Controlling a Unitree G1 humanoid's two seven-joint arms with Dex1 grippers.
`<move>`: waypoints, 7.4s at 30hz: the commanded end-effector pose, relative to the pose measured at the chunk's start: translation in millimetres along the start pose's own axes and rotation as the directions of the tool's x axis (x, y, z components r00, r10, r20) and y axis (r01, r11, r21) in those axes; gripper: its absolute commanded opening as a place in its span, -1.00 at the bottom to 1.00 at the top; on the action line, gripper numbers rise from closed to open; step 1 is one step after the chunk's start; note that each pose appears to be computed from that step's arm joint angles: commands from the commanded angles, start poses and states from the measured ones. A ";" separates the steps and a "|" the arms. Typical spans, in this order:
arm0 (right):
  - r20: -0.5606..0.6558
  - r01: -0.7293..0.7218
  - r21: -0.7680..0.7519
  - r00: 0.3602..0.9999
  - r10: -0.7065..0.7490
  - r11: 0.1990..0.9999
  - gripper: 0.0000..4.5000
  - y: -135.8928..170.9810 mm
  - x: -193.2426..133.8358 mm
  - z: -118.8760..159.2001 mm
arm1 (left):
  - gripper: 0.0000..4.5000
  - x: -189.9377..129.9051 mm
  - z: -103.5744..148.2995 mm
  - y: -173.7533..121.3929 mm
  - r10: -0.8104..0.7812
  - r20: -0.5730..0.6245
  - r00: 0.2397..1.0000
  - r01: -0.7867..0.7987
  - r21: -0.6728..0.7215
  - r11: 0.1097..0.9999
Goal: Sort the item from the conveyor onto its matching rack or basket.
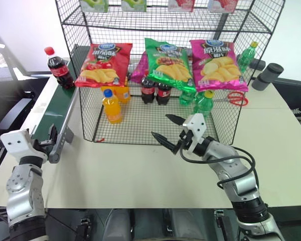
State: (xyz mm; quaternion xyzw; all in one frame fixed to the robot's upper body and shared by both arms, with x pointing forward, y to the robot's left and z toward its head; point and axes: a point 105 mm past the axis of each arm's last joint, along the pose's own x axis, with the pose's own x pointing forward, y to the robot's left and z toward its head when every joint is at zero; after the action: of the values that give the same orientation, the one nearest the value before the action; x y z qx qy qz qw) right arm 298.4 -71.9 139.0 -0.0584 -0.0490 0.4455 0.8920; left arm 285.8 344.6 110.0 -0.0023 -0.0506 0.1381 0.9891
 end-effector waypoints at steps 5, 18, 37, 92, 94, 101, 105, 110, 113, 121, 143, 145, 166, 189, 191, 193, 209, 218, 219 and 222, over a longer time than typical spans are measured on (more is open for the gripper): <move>0.032 -0.042 0.005 0.999 0.042 0.999 0.96 5.5 1.2 9.7 | 1.00 1.8 7.6 -1.0 0.001 0.039 0.999 -0.001 0.008 1.000; 0.040 -0.069 -0.002 0.997 0.069 0.998 0.96 8.8 2.2 12.0 | 1.00 4.4 5.7 -2.8 0.001 0.044 0.999 -0.001 0.006 1.000; 0.031 -0.072 -0.010 0.997 0.073 0.997 0.96 10.1 1.7 10.1 | 1.00 4.5 4.2 -2.6 0.005 0.043 0.999 -0.005 0.004 1.000; 0.085 -0.186 0.000 0.979 0.185 0.983 1.00 15.0 -2.2 31.0 | 0.23 -14.4 130.1 -57.0 -0.441 0.293 0.848 0.420 0.136 0.897; 0.096 -0.240 0.032 0.967 0.236 0.970 1.00 18.7 -5.6 36.7 | 0.23 -25.9 129.1 -86.9 -0.590 0.243 0.770 0.580 0.118 0.806; 0.112 -0.286 0.080 0.954 0.276 0.955 1.00 18.5 -9.6 53.5 | 0.23 -58.4 86.4 -155.7 -0.857 -0.006 0.515 0.855 0.077 0.513; 0.109 -0.278 0.094 0.957 0.268 0.956 1.00 22.1 -2.3 56.2 | 0.23 -71.0 67.6 -188.6 -0.926 -0.049 0.374 0.927 0.039 0.373; 0.094 -0.303 0.127 0.952 0.293 0.945 1.00 38.2 11.0 50.6 | 0.23 -80.9 60.1 -216.7 -0.969 -0.039 0.244 0.970 0.024 0.243; 0.103 -0.305 0.161 0.951 0.291 0.939 1.00 42.6 16.1 50.4 | 0.23 -84.1 57.9 -226.0 -0.980 -0.049 0.193 0.981 0.042 0.192; 0.110 -0.307 0.199 0.951 0.290 0.931 1.00 45.1 18.1 50.2 | 0.23 -88.0 54.7 -232.0 -0.988 -0.069 0.140 0.989 0.062 0.136; 0.118 -0.162 0.162 0.982 0.144 0.973 0.31 19.3 19.6 47.2 | 0.98 -81.5 38.1 -220.8 -0.962 -0.158 0.221 0.975 0.068 0.212; 0.109 -0.062 0.136 0.993 0.048 0.989 0.31 1.3 19.8 42.7 | 0.98 -78.1 34.2 -211.5 -0.950 -0.178 0.258 0.966 0.058 0.252; 0.082 0.356 0.031 0.930 -0.358 0.934 0.31 -79.2 71.4 -18.1 | 0.98 -74.6 33.5 -186.6 -0.926 -0.165 0.339 0.941 0.073 0.331; 0.079 0.334 0.079 0.937 -0.339 0.939 0.99 -82.6 76.4 -28.6 | 1.00 -62.5 42.7 -181.7 -0.896 -0.116 0.428 0.901 0.137 0.413; 0.086 0.330 0.065 0.938 -0.335 0.942 0.99 -81.9 74.7 -27.3 | 1.00 -62.4 42.7 -181.7 -0.896 -0.117 0.429 0.900 0.137 0.413; 0.089 0.323 0.058 0.941 -0.327 0.945 0.99 -81.0 73.5 -26.7 | 1.00 -62.1 42.6 -181.6 -0.895 -0.117 0.430 0.900 0.137 0.414; 0.003 0.194 -0.081 0.981 -0.194 0.978 0.99 -70.9 -19.3 -11.1 | 1.00 -54.6 34.3 -167.3 -0.850 -0.182 0.494 0.869 0.130 0.477; -0.141 0.160 -0.123 0.974 -0.177 0.979 0.99 -86.2 -111.8 19.4 | 1.00 -49.9 31.8 -130.7 -0.804 -0.237 0.546 0.838 0.133 0.530; -0.159 0.163 -0.122 0.971 -0.181 0.979 0.99 -87.5 -117.8 19.0 | 1.00 -49.3 31.7 -128.2 -0.801 -0.239 0.549 0.836 0.130 0.534; -0.204 0.191 -0.107 0.956 -0.209 0.976 0.99 -93.2 -135.8 13.4 | 1.00 -48.4 30.9 -123.6 -0.799 -0.244 0.550 0.835 0.131 0.535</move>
State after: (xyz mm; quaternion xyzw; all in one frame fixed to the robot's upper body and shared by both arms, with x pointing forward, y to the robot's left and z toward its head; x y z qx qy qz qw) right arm 291.7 -231.8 151.5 -0.1340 0.0343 0.3406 0.9300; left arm 270.2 206.2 127.0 0.1177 0.0656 -0.3414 0.9302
